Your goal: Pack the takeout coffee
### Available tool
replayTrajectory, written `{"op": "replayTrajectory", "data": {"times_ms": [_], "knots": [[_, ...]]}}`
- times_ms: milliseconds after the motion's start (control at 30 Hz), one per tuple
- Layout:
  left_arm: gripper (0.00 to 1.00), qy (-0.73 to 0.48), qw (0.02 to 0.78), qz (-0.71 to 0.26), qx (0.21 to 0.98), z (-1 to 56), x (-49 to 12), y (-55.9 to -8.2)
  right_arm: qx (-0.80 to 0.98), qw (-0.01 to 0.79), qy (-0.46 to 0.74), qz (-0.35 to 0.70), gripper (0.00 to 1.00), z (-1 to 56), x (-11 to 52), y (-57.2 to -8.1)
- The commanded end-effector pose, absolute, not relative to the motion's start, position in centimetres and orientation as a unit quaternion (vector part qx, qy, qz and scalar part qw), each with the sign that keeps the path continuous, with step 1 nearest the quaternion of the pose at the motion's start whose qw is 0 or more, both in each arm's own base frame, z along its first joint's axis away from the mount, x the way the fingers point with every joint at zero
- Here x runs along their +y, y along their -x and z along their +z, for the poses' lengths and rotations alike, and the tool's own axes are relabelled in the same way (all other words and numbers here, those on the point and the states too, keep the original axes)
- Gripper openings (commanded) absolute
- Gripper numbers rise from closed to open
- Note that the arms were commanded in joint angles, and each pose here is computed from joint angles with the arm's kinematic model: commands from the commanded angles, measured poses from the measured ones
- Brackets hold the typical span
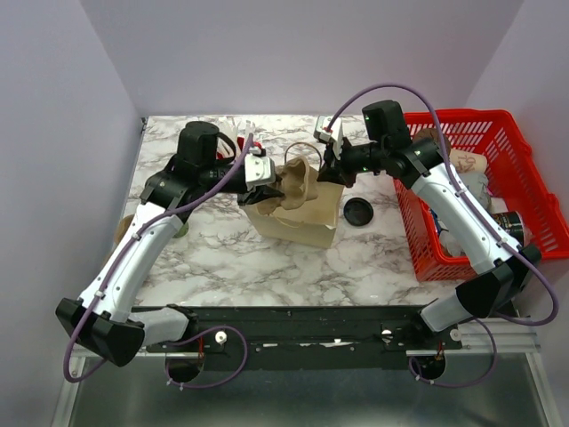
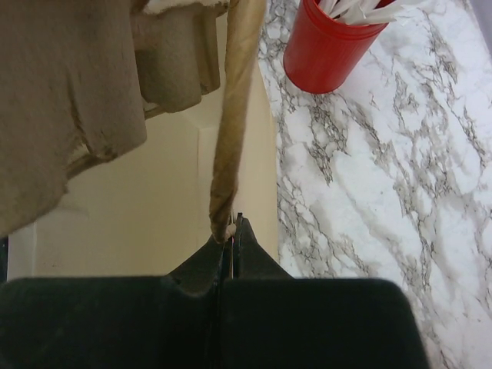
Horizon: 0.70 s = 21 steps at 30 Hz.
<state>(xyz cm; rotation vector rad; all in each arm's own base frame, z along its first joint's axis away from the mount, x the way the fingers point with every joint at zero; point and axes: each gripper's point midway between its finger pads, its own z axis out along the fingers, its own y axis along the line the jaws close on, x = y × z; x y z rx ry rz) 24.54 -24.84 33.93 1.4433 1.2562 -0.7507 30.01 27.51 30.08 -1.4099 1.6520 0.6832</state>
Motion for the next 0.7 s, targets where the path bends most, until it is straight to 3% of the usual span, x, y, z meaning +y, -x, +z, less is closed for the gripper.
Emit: {"op": "replayTrajectory", "data": {"times_ms": [0,667], "knots": [[0.00,-0.653,0.490,-0.271,0.510,33.0,-24.6,-24.2,0.624,0.449,0.577,0.275,0.01,32.6,28.0,-29.3],[0.00,-0.749,0.414,-0.156,0.493,29.4,-24.9,-23.9,0.593,0.449,0.631,0.219,0.01,31.7,28.8,-27.4]]}}
